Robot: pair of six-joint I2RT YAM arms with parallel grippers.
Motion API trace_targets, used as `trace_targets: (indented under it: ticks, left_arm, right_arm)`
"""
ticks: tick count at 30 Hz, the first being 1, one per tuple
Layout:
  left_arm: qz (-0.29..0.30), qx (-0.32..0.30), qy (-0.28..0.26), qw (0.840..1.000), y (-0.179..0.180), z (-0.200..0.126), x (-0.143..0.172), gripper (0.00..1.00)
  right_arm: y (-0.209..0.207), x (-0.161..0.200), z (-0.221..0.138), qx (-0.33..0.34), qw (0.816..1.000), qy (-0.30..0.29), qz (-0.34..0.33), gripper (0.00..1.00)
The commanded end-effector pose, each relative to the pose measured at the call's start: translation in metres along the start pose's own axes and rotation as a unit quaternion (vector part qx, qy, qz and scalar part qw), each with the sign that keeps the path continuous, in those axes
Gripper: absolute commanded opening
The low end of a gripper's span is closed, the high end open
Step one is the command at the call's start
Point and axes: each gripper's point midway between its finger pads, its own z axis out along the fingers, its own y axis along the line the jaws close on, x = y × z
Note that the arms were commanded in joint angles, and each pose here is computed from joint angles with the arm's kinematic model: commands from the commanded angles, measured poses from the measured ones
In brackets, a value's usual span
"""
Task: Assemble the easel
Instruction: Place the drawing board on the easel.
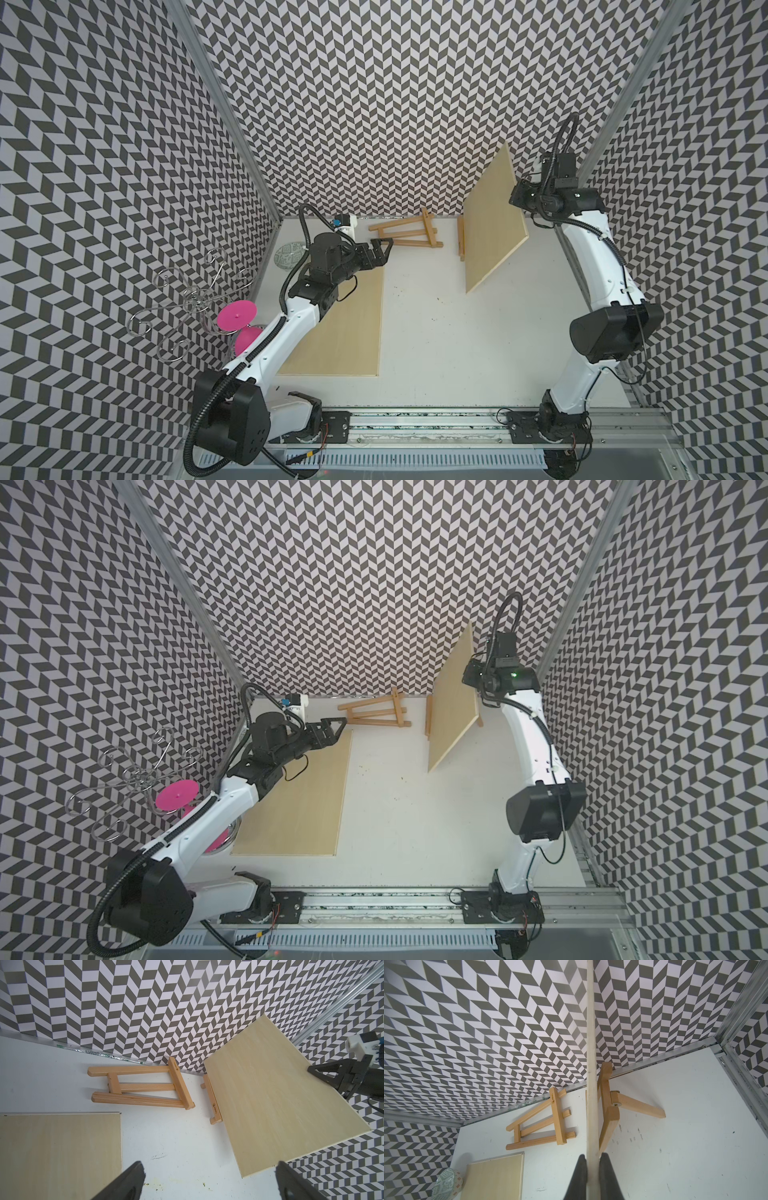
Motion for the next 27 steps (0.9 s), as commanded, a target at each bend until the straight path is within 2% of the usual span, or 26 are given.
trace_targets:
  ticks: [1, 6, 14, 17, 22, 24, 27]
  left_arm:
    - [0.010, 0.006, -0.007, 1.000, -0.003, 0.002, -0.001, 0.99]
    - [0.010, 0.005, -0.005, 1.000, -0.002, 0.003, 0.001, 0.99]
    - [0.002, 0.003, -0.004, 1.000, 0.000, 0.004, 0.003, 0.99]
    - [0.002, 0.002, -0.003, 1.000, 0.001, 0.004, 0.004, 0.99]
    - [-0.003, -0.002, -0.005, 1.000, 0.003, 0.005, 0.003, 0.99]
    - [-0.018, -0.012, -0.003, 1.000, 0.007, 0.008, 0.005, 0.99]
    - [-0.050, -0.022, 0.015, 0.998, 0.012, 0.023, 0.013, 1.00]
  right_arm:
    - [0.000, -0.035, -0.018, -0.026, 0.996, -0.083, 0.020, 0.00]
    - [-0.018, -0.029, -0.020, -0.015, 0.996, -0.082, 0.032, 0.01]
    - [-0.022, -0.036, -0.032, -0.027, 0.995, -0.096, 0.016, 0.30]
    - [-0.023, -0.042, -0.037, -0.029, 0.995, -0.099, 0.018, 0.35]
    - [-0.024, -0.058, -0.061, -0.008, 0.992, -0.123, 0.017, 0.48]
    - [-0.014, -0.062, -0.076, -0.019, 0.991, -0.134, 0.011, 0.57]
    - [0.015, -0.053, -0.090, -0.035, 0.991, -0.129, -0.016, 0.65]
